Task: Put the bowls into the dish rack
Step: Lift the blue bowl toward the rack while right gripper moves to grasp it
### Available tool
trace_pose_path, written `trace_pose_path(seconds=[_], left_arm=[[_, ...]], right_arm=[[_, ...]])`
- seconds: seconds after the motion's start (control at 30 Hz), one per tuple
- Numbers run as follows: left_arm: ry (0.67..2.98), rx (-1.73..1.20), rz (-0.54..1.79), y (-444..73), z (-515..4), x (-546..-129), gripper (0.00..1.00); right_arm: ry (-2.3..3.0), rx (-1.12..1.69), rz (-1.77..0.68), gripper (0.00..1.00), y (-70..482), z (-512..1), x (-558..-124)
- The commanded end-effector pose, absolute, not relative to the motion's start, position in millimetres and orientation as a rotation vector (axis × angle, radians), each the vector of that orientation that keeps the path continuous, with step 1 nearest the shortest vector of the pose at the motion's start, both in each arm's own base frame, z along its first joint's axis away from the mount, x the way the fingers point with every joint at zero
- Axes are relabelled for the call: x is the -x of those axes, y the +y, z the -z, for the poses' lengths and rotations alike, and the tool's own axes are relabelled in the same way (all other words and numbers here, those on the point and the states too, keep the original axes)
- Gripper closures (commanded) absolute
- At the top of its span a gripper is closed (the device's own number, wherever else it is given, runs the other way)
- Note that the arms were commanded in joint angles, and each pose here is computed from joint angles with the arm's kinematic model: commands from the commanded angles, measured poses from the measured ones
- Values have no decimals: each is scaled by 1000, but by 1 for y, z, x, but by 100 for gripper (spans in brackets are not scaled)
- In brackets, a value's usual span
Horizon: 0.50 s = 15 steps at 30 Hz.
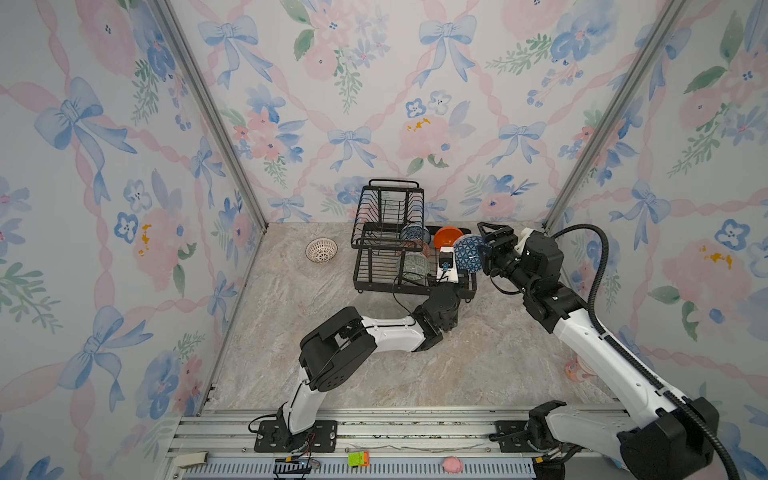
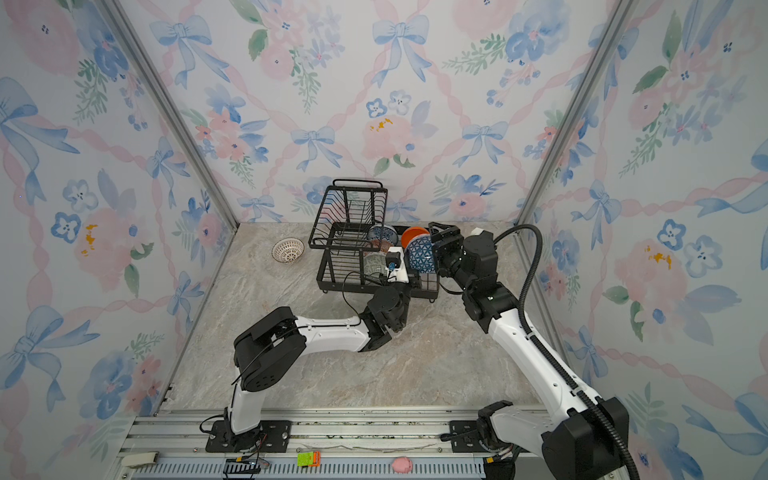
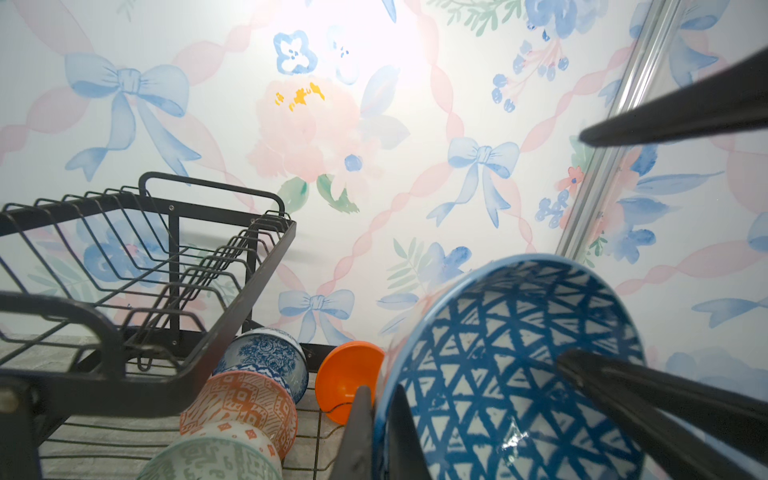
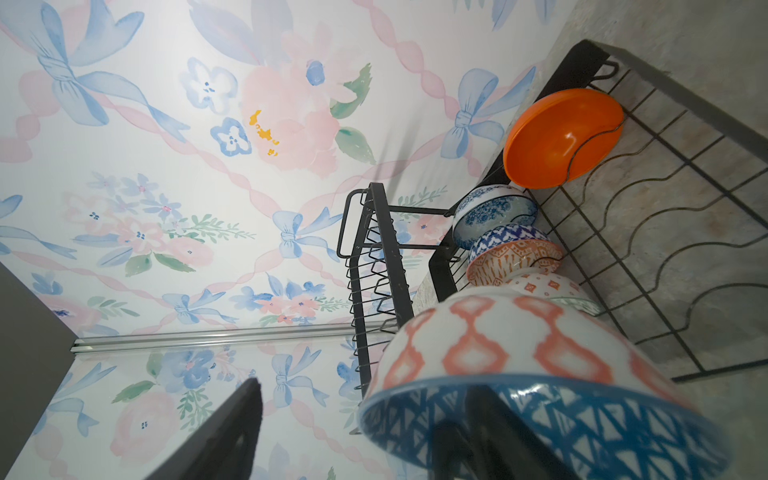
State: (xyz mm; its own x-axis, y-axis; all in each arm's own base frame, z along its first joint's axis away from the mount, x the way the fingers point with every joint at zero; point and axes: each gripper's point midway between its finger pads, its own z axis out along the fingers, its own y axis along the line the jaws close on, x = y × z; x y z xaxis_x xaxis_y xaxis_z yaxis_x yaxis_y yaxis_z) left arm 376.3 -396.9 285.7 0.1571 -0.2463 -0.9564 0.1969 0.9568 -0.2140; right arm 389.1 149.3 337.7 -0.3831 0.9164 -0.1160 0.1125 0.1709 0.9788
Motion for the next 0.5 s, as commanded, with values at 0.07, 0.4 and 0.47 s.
trace_pose_path(seconds=[0.07, 0.4, 0.47], left_arm=[[1276, 110, 326, -386, -307, -367, 100], [1258, 99, 297, -381, -307, -362, 100], [1259, 102, 292, -381, -307, -361, 100]], right_arm=[[1574, -1027, -1396, 29, 151, -357, -403], [1549, -1041, -1393, 57, 148, -358, -411], [1548, -1039, -1395, 65, 148, -358, -412]])
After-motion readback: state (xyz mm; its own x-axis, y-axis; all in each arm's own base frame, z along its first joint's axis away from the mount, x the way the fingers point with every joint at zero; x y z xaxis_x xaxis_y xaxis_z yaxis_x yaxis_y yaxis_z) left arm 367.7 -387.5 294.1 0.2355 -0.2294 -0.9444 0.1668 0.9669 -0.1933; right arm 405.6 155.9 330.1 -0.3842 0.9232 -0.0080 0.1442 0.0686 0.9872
